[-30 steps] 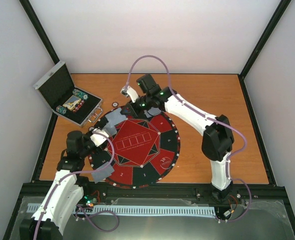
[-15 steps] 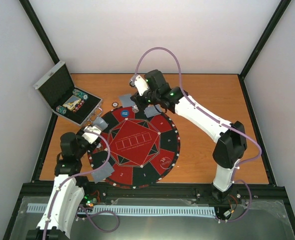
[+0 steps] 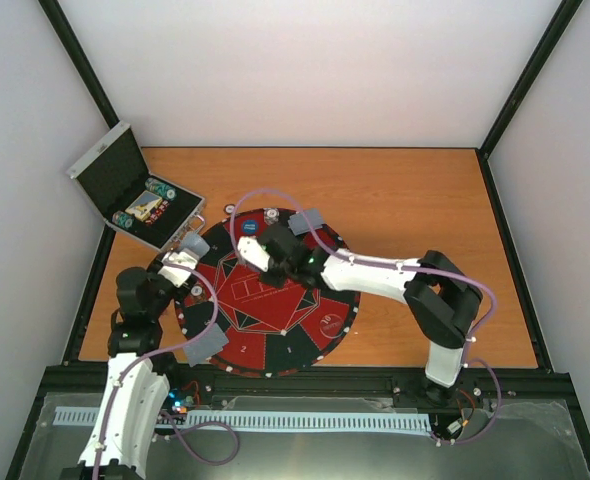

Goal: Distribute texas hold em gaming equipment

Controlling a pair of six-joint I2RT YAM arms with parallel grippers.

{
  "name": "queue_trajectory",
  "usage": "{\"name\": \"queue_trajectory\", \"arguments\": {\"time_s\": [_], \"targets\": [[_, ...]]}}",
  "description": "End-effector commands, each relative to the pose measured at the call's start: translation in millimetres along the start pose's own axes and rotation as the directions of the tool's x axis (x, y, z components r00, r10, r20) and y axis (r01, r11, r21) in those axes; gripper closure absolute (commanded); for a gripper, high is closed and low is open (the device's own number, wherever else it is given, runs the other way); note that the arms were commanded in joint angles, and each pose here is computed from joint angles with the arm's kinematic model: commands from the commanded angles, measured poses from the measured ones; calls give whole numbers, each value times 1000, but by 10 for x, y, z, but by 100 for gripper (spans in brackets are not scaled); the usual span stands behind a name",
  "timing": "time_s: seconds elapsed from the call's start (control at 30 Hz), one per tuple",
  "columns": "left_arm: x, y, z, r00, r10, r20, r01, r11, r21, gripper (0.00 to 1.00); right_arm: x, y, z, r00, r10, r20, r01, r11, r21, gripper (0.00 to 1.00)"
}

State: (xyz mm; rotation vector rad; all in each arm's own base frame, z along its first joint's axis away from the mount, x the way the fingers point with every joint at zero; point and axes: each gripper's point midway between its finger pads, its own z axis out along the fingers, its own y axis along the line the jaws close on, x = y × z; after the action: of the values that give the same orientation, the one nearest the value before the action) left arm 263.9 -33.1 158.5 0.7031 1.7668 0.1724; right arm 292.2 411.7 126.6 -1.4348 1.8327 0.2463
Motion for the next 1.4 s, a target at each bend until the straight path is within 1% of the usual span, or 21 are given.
{"name": "queue_trajectory", "arguments": {"time_s": [0.0,0.07,0.23,0.33,0.4,0.6,0.73,0.87,1.0,1.1,1.23,1.37], "targets": [[-108,121,-37,999,-8,49,11,999,-52,44,-324,22,-33,972,-206,109,190,971,148,97],[-108,118,-36,999,-9,53,12,999,-52,44,-240,194,90,962,-260,80,247,958,143,97],[-118,111,-40,998,-9,58,12,999,-47,44,-79,730,381,930,-366,-16,366,928,71,97],[-118,114,-43,998,-8,58,11,999,-49,43,22,860,482,917,-394,-56,397,915,68,97],[-120,110,-41,998,-9,60,12,999,-47,44,65,923,523,923,-379,-67,381,924,34,97],[-120,114,-43,998,-9,61,12,999,-50,44,149,1175,610,941,-334,-51,329,940,-93,97],[-112,107,-39,998,-9,60,12,999,-47,43,210,1268,719,948,-309,-75,297,944,-140,97],[-122,106,-41,998,-7,64,10,999,-46,44,219,1307,827,957,-268,-114,249,956,-157,97],[-119,106,-41,998,-8,62,11,999,-46,44,234,1223,872,959,-236,-160,220,969,-113,97],[-117,99,-38,998,-9,64,12,999,-43,44,220,1242,843,965,-208,-160,190,974,-124,97],[-120,103,-38,998,-8,65,11,999,-45,43,217,1348,817,974,-160,-162,132,976,-176,97],[-120,104,-38,998,-8,64,11,999,-45,44,192,1365,819,978,-135,-158,106,978,-177,97]]}}
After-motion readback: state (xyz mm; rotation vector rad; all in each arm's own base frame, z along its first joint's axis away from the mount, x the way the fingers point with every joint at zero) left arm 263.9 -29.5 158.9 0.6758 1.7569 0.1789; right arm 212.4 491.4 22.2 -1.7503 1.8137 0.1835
